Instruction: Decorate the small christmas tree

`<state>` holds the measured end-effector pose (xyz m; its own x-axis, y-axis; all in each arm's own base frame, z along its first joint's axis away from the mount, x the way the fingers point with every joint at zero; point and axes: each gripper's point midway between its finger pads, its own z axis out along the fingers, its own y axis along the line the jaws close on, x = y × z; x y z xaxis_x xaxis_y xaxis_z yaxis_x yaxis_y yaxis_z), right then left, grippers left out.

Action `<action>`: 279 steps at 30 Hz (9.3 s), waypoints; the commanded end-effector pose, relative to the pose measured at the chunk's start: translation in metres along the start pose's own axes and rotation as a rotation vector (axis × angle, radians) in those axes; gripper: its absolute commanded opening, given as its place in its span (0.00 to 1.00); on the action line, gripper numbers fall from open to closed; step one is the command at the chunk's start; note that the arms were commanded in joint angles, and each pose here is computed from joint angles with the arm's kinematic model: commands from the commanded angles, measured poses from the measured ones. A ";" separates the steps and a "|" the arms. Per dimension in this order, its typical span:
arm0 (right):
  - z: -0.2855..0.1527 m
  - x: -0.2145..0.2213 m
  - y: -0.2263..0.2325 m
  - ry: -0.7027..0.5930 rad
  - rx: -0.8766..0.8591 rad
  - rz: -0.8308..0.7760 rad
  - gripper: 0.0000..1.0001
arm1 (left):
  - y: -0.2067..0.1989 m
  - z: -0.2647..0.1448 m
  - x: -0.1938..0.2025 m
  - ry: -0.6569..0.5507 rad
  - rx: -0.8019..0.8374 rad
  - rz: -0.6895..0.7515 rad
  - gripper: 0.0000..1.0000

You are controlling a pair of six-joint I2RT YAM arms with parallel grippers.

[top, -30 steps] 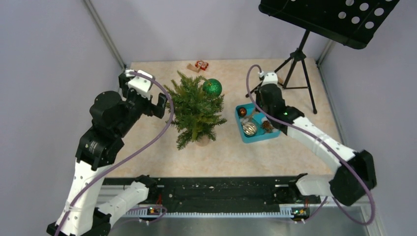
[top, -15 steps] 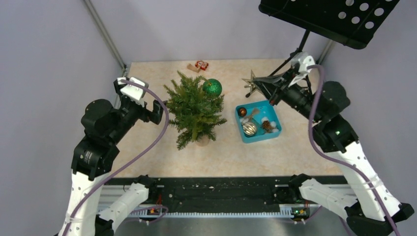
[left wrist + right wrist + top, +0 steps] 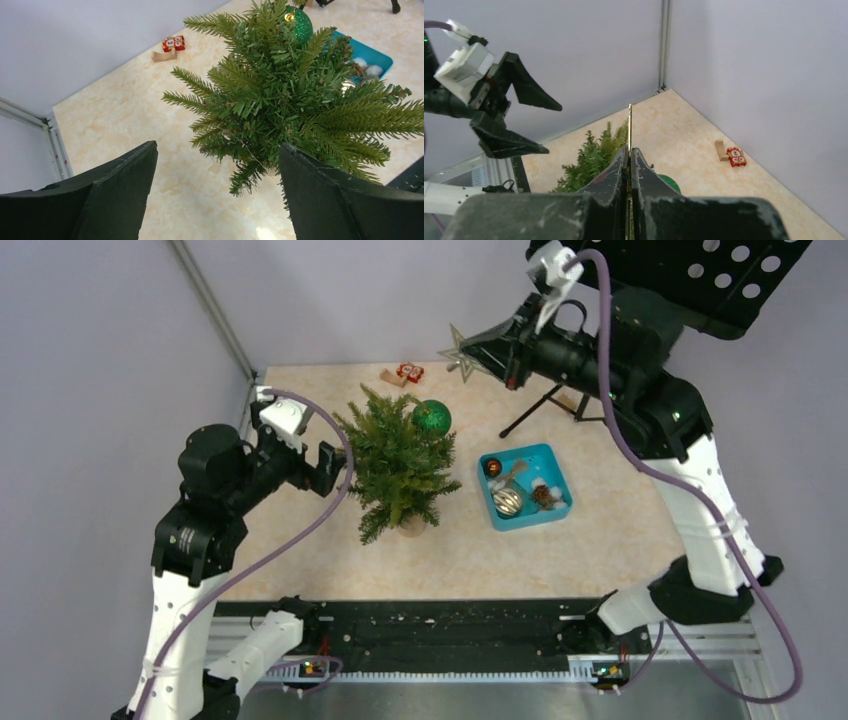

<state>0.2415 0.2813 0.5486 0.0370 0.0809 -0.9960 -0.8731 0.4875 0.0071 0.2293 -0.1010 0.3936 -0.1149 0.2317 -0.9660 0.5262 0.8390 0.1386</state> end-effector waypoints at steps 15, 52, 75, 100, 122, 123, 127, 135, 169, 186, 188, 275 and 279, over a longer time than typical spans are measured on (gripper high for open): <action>0.049 0.018 0.015 0.034 -0.248 -0.228 0.00 | -0.013 0.007 -0.063 -0.250 0.104 0.000 0.83; -0.004 0.053 0.080 0.214 -0.538 -0.064 0.00 | -0.137 0.034 -0.124 -0.047 0.858 0.035 0.77; -0.003 0.068 0.096 0.206 -0.583 -0.098 0.00 | -0.149 0.021 -0.083 -0.014 0.927 0.160 0.41; 0.006 0.080 0.095 0.224 -0.594 -0.082 0.00 | -0.153 0.037 -0.081 -0.029 0.925 0.120 0.00; 0.022 0.041 0.037 -0.127 -0.151 0.006 0.57 | -0.034 0.026 -0.163 -0.299 0.452 -0.293 0.00; 0.026 0.050 0.035 -0.110 -0.149 0.012 0.55 | -0.028 0.027 -0.159 -0.294 0.416 -0.297 0.00; 0.031 0.061 0.042 -0.130 -0.202 -0.012 0.54 | -0.023 0.032 -0.140 -0.288 0.403 -0.341 0.00; 0.046 0.094 0.043 -0.070 -0.253 -0.038 0.67 | -0.010 0.048 -0.145 -0.444 0.438 -0.293 0.00; 0.061 0.145 0.041 0.109 -0.293 -0.004 0.65 | -0.031 0.070 -0.092 -0.270 0.516 -0.147 0.00; 0.058 0.145 0.043 0.111 -0.297 -0.006 0.65 | -0.030 0.076 -0.087 -0.257 0.507 -0.101 0.00; 0.057 0.145 0.043 0.111 -0.297 -0.005 0.65 | -0.029 0.077 -0.088 -0.263 0.503 -0.085 0.00; 0.056 0.154 0.046 0.142 -0.315 0.013 0.65 | -0.037 0.084 -0.074 -0.149 0.578 -0.041 0.00; 0.055 0.155 0.046 0.144 -0.316 0.015 0.65 | -0.036 0.086 -0.068 -0.133 0.569 -0.033 0.00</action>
<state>0.2378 0.3661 0.3804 -0.0670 -0.0833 -0.9943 -0.9774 0.2057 0.0486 0.2923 -0.1876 0.4431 -0.0497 0.0950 -0.9942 0.8913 0.4534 -0.0012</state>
